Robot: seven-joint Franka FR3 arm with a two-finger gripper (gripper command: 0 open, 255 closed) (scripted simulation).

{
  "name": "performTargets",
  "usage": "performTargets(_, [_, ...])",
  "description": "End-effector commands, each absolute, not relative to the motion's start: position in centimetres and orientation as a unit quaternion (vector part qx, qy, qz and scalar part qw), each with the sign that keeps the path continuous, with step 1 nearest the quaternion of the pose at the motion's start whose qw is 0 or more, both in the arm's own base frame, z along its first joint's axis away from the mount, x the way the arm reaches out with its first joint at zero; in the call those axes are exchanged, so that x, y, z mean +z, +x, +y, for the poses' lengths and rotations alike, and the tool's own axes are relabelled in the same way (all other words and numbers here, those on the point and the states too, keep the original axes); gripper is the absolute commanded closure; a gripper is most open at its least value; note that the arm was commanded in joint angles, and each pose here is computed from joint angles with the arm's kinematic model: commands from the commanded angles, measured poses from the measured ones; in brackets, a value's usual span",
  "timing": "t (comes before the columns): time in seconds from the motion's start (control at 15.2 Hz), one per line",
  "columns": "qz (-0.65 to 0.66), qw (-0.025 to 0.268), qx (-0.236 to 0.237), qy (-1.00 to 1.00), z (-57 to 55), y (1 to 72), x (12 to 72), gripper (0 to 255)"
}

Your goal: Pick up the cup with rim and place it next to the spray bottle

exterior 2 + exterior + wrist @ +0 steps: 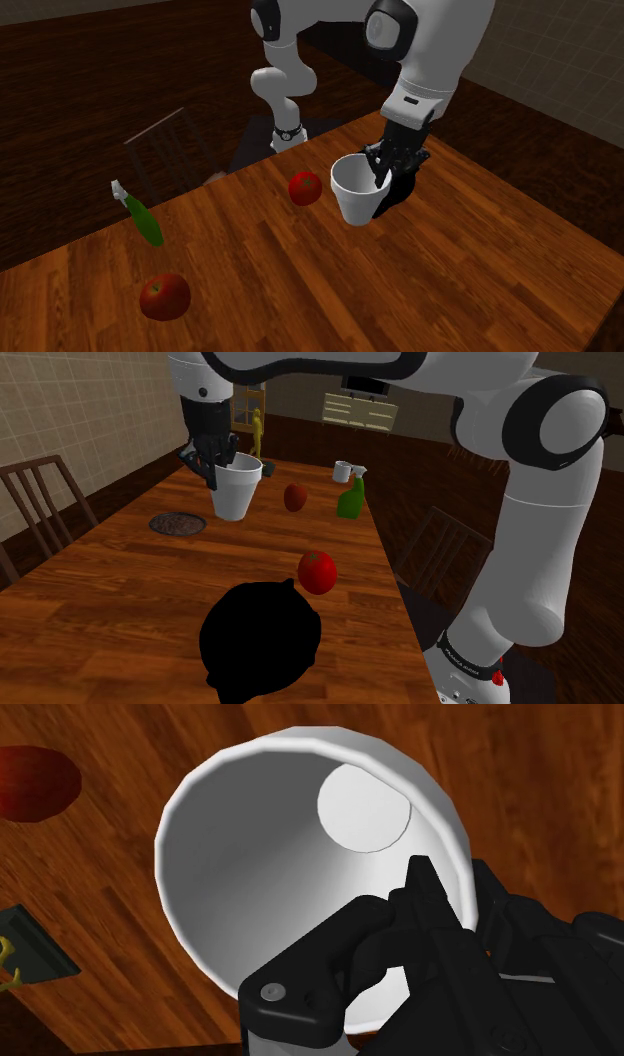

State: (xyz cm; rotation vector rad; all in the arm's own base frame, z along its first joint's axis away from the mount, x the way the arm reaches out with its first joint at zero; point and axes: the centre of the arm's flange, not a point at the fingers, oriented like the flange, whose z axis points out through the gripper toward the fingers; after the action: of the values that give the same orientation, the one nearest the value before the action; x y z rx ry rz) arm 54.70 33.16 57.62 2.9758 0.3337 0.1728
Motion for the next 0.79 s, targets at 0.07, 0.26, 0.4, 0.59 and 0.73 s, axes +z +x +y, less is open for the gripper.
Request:
performTargets(0.07, [0.111, 0.071, 0.058, 0.990, 33.1, 54.9, 59.2, 255])
performTargets(0.26, [0.111, 0.071, 0.058, 0.990, 33.1, 54.9, 60.8, 255])
performTargets(0.4, [0.111, 0.071, 0.058, 0.990, 33.1, 54.9, 61.8, 255])
performTargets(0.59, [0.111, 0.071, 0.058, 0.990, 33.1, 54.9, 63.4, 255])
performTargets(0.73, [0.111, 0.071, 0.058, 0.990, 33.1, 54.9, 64.5, 255])
